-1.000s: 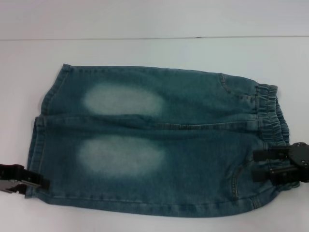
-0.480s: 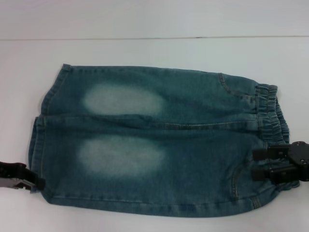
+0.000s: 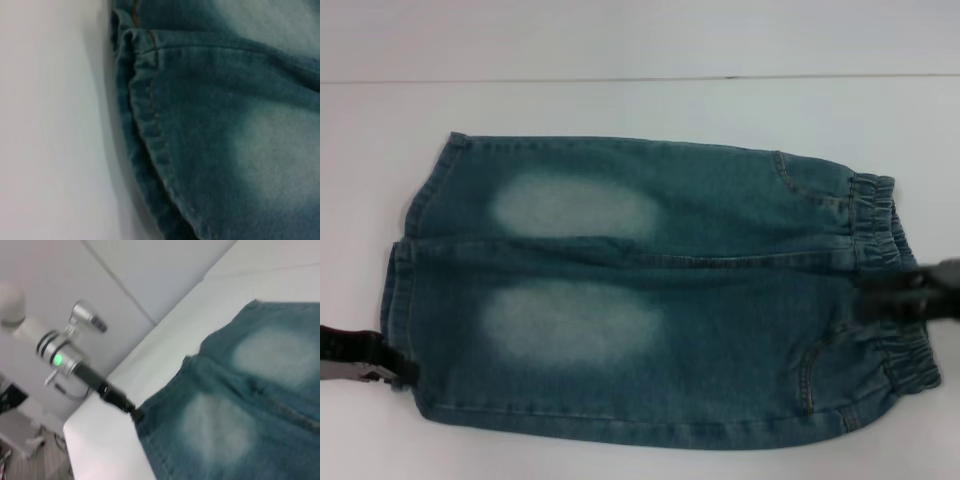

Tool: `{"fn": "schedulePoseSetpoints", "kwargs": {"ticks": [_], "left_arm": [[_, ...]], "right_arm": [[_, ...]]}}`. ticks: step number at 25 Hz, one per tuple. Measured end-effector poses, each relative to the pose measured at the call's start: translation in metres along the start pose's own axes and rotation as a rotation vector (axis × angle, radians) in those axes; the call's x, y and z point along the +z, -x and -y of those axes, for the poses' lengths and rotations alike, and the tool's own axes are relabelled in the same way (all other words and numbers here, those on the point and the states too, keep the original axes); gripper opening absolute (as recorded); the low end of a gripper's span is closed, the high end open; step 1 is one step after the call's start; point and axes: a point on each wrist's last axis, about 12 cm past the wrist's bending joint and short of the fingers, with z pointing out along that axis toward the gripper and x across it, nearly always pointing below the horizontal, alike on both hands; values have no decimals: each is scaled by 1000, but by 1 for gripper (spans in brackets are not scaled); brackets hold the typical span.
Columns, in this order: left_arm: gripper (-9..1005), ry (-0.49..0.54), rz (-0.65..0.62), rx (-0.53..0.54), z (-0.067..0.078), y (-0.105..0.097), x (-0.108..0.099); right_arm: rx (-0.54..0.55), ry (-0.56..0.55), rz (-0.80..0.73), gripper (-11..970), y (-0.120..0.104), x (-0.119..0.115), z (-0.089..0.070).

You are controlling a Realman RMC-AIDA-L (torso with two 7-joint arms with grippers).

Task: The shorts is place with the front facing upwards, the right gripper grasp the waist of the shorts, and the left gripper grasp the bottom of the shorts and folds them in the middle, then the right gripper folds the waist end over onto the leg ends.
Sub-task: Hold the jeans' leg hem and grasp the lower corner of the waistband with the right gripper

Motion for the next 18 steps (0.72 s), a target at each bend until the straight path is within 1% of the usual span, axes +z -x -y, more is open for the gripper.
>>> {"fn": "schedulePoseSetpoints", "kwargs": {"ticks": [4, 7, 9, 12, 18], "left_arm": [[89, -5, 5, 16, 4, 5, 0], [91, -19, 15, 30, 7, 8, 0], [92, -28, 22, 41, 10, 11, -1], [94, -28, 27, 50, 12, 15, -1], [98, -24, 35, 58, 13, 18, -2]], "right_arm": [[80, -58, -22, 952, 24, -19, 0], [101, -126, -64, 951, 38, -30, -3], [105, -183, -121, 950, 45, -36, -5], [120, -240, -234, 948, 50, -37, -5], [141, -317, -424, 945, 52, -26, 0]]}}
